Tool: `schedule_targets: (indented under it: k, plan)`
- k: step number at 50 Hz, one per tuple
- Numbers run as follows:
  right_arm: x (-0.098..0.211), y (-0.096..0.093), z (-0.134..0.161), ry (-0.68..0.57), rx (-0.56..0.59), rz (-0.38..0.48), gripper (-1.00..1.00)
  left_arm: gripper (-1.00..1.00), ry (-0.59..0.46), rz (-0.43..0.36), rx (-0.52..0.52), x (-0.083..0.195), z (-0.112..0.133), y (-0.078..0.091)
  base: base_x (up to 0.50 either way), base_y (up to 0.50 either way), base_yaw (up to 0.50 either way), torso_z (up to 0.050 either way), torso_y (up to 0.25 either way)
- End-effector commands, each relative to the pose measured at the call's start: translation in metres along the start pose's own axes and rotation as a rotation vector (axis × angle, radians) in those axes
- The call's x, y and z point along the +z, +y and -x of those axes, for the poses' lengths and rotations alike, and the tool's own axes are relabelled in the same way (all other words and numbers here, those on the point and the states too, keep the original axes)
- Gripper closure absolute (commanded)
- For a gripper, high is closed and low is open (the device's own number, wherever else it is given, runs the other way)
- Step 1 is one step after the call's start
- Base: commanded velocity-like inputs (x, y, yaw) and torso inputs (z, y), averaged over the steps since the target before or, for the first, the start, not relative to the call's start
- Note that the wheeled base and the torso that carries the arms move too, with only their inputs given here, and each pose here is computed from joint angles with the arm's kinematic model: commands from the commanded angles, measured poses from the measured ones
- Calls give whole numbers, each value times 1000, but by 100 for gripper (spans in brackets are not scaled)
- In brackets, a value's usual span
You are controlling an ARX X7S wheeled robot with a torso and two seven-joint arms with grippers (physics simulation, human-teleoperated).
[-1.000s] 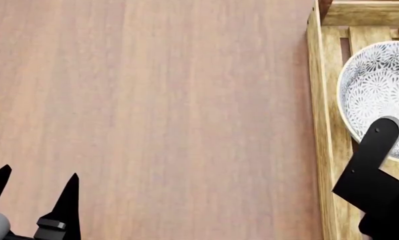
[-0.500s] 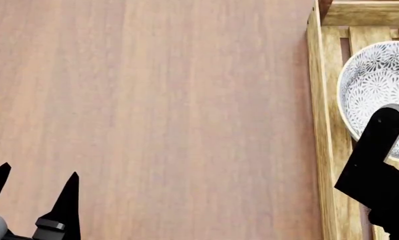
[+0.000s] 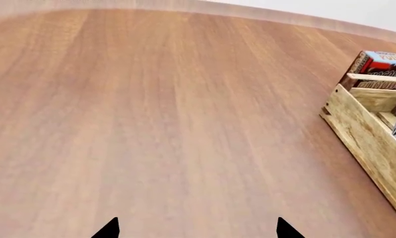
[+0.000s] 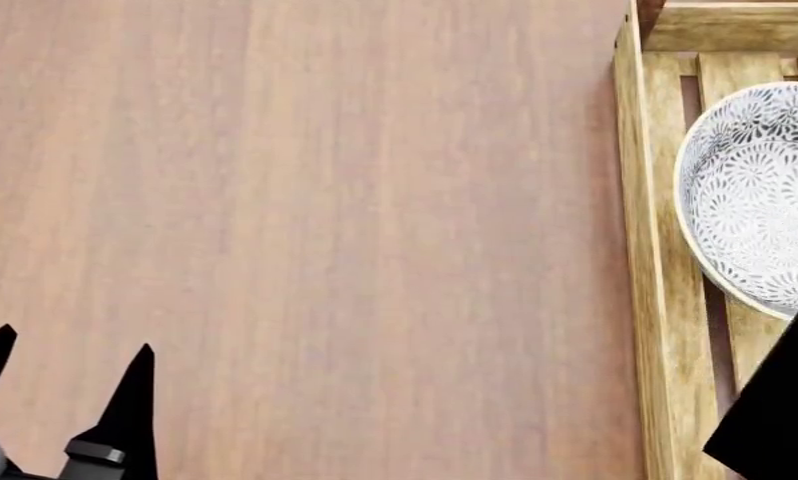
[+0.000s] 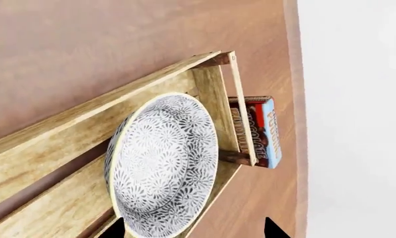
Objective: Pick up the bowl on the left and put it in the tray.
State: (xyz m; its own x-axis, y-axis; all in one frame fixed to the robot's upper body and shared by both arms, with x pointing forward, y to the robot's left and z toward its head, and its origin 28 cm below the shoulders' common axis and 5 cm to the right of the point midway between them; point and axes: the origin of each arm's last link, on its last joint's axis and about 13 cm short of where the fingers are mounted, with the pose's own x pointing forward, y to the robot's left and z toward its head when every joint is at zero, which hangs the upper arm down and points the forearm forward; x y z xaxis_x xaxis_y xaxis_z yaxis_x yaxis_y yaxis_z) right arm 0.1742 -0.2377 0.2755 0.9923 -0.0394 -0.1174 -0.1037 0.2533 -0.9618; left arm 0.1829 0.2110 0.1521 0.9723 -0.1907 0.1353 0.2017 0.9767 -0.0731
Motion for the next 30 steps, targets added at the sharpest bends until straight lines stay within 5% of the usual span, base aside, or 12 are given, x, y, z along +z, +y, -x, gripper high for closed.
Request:
schedule_targets:
  k: [1, 3, 7, 23, 30]
  plan:
    - [4, -5, 40, -156, -205, -7, -100, -100, -19, -8, 0, 3, 2, 1, 0, 0, 0, 0, 0]
    - [8, -3, 58, -142, -332, 18, -100, -100, -24, -11, -1, 3, 3, 1, 0, 0, 0, 0, 0]
    - [5, 31, 77, -160, -301, -80, -100, -100, -39, -21, -12, 4, 6, 0, 0, 0, 0, 0, 0]
    - [3, 104, 81, -322, -357, -359, -100, -100, -86, -45, -47, 5, 10, 8, 0, 0, 0, 0, 0]
    - [11, 123, 79, -480, -370, -610, -100, -100, -108, -36, -50, 3, 14, 9, 0, 0, 0, 0, 0]
